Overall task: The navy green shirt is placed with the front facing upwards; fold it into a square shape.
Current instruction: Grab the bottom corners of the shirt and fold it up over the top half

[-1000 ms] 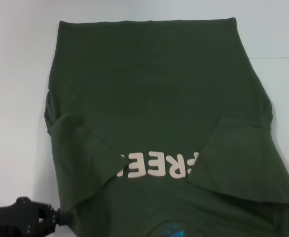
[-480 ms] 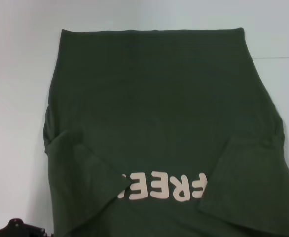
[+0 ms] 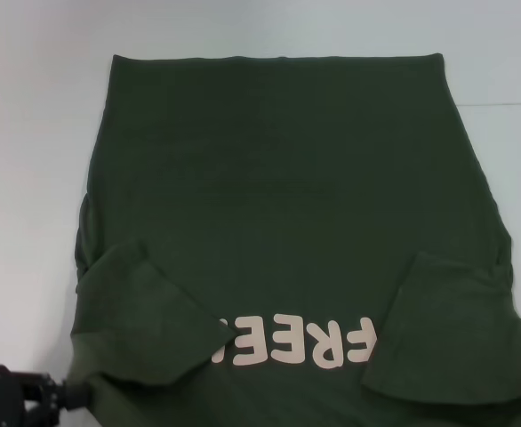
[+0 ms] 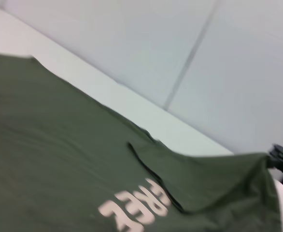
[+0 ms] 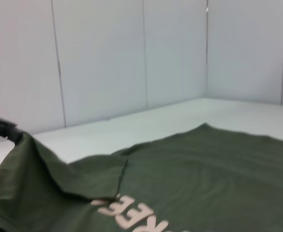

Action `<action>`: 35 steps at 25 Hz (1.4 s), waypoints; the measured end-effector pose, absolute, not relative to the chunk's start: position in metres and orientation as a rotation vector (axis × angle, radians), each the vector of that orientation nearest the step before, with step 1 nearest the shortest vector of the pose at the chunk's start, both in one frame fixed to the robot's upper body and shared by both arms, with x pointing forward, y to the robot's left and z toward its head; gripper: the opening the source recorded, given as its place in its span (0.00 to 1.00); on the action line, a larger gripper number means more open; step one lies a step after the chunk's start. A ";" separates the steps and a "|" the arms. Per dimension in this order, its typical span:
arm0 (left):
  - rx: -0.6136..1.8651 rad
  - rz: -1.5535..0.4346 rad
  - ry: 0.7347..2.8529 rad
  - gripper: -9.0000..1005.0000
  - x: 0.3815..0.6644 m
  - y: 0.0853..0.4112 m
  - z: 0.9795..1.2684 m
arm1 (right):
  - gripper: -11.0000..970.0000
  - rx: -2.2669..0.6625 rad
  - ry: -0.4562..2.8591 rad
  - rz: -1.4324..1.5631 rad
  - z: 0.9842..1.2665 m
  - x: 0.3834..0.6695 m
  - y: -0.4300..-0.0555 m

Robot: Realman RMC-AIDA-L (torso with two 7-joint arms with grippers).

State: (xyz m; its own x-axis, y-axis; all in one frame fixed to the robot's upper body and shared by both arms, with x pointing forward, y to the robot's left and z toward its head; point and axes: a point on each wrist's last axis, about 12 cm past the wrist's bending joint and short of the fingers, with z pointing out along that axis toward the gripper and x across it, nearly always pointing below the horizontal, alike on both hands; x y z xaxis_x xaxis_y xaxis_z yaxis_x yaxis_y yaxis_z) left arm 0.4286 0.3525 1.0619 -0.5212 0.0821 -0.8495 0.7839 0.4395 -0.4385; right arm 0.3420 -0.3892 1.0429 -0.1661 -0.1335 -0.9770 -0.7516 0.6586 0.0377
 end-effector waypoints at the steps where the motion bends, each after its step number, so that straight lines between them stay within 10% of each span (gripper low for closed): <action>1: 0.708 -1.117 1.897 0.09 0.428 0.354 1.062 | 0.05 -0.721 1.666 0.640 1.044 0.345 -0.389; 35: 0.379 -0.922 1.720 0.12 0.455 0.360 1.059 | 0.05 -0.363 1.545 0.560 1.059 0.412 -0.393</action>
State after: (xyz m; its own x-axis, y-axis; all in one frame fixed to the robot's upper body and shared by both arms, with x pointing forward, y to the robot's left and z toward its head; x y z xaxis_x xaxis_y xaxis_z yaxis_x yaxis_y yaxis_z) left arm 0.4546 0.3598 1.0592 -0.3539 -0.1923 -0.9153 0.6560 0.6465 -0.3895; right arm 0.4122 -0.3934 1.0591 -0.0605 0.1103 -0.9921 -0.5505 0.8254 0.1253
